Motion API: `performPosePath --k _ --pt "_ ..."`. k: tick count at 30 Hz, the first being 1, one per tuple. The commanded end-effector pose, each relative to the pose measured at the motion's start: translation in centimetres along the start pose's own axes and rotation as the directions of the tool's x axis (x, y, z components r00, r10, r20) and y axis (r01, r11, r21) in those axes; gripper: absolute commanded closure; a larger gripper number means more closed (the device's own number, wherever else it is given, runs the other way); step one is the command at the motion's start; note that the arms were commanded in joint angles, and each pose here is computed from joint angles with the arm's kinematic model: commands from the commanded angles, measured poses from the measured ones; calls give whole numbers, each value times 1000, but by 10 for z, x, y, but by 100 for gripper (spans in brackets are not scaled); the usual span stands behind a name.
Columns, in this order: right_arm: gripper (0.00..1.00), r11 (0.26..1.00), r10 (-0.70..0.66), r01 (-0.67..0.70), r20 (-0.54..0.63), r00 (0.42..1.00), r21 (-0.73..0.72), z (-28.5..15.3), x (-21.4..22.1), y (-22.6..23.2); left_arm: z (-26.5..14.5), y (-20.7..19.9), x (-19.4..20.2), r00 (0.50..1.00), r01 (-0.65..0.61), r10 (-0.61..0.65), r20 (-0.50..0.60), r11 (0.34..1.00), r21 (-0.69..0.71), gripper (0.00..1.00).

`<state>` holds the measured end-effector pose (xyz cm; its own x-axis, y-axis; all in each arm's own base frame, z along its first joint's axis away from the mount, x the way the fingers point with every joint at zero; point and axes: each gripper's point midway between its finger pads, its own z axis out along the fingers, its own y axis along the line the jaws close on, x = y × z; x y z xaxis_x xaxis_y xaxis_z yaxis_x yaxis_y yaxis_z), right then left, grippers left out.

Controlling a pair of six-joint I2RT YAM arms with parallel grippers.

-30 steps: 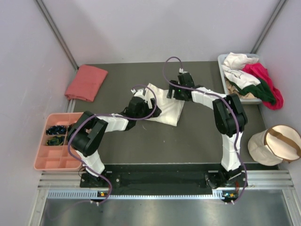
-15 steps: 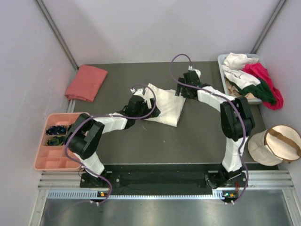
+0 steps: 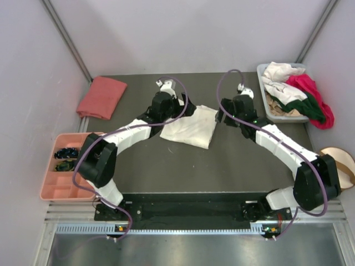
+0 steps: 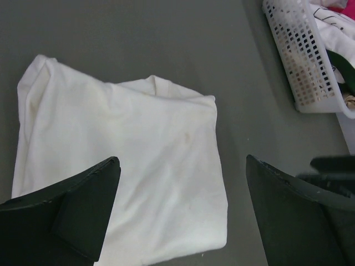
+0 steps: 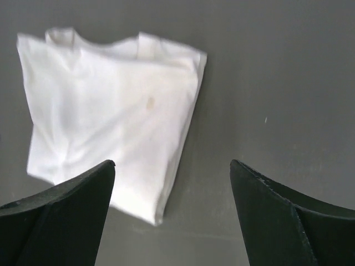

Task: Fold and stack the t-shirts
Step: Smooth out wrinkles on the folded tshirt

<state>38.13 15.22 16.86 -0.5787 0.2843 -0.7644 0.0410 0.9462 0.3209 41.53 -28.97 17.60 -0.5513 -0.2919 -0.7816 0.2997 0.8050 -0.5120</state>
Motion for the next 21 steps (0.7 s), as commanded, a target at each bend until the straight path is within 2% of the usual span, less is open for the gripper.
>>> performPosePath --k 1,9,12,17,21 --pt "16 998 17 -19 -46 999 -53 -20 31 8 31 -6 -7 999 -40 38 36 998 56 1" --pt "16 996 23 -30 -89 996 -80 -39 66 -3 80 4 -1 998 -58 56 35 995 81 1" --pt "16 996 24 -32 -101 995 -81 -43 75 -8 95 23 6 998 -57 57 14 996 61 1" --pt "16 996 -10 0 -110 994 -88 -36 83 -10 99 44 -5 999 -37 36 20 999 34 1" --pt "15 998 -42 39 -51 998 -51 -18 57 -4 83 49 -9 1000 -25 25 14 1000 11 1"
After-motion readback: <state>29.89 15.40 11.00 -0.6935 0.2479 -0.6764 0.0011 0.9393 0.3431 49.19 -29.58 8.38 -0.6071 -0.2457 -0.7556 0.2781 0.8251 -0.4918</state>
